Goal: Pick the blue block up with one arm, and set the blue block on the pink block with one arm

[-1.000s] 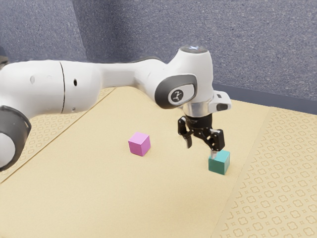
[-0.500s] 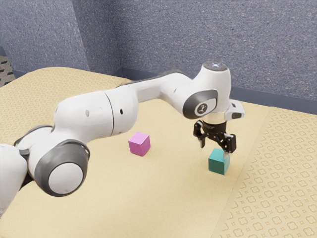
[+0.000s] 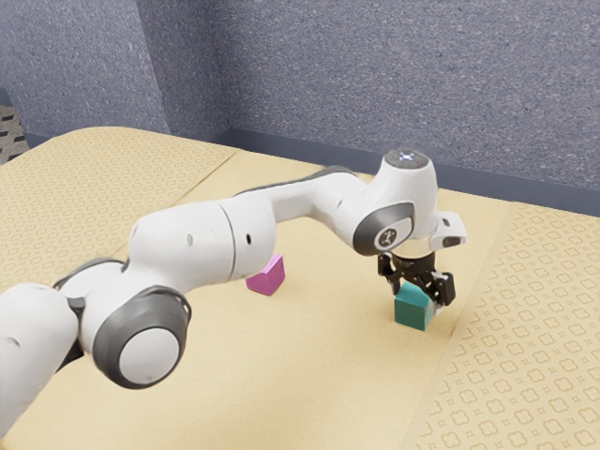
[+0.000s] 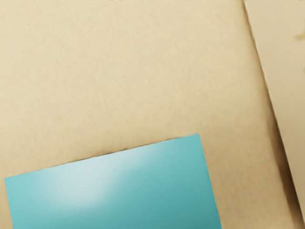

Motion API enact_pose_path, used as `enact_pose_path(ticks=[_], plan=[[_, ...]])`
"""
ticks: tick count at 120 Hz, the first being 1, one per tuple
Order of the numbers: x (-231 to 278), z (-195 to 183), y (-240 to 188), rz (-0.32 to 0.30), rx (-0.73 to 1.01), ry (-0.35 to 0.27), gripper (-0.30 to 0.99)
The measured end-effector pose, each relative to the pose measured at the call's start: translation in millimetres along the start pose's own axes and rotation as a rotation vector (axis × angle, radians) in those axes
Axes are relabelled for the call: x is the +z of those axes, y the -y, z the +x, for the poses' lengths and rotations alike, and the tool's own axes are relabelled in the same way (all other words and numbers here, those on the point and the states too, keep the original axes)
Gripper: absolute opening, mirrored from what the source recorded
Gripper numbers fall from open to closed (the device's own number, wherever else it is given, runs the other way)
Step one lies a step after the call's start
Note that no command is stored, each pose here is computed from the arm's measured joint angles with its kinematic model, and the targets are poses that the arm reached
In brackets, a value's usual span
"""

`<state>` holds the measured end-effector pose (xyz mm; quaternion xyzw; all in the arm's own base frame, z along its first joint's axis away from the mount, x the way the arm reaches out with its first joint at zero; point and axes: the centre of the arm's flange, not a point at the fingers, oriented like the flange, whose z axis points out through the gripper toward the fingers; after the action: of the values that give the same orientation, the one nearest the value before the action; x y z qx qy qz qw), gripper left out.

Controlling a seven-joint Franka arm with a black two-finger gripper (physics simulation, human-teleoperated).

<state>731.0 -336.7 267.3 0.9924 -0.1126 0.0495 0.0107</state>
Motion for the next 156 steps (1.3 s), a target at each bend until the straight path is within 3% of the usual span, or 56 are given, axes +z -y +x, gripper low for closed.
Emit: enact_pose_path(ticks=[72,105,124,156], plan=[[19,2,19,-0.053,-0.046,0.009,0.69],[18,3,18,-0.058,-0.043,0.008,0.43],[16,3,20,-0.052,-0.042,0.006,0.39],[-79,7,17,-0.034,-0.031,-0.031,0.32]])
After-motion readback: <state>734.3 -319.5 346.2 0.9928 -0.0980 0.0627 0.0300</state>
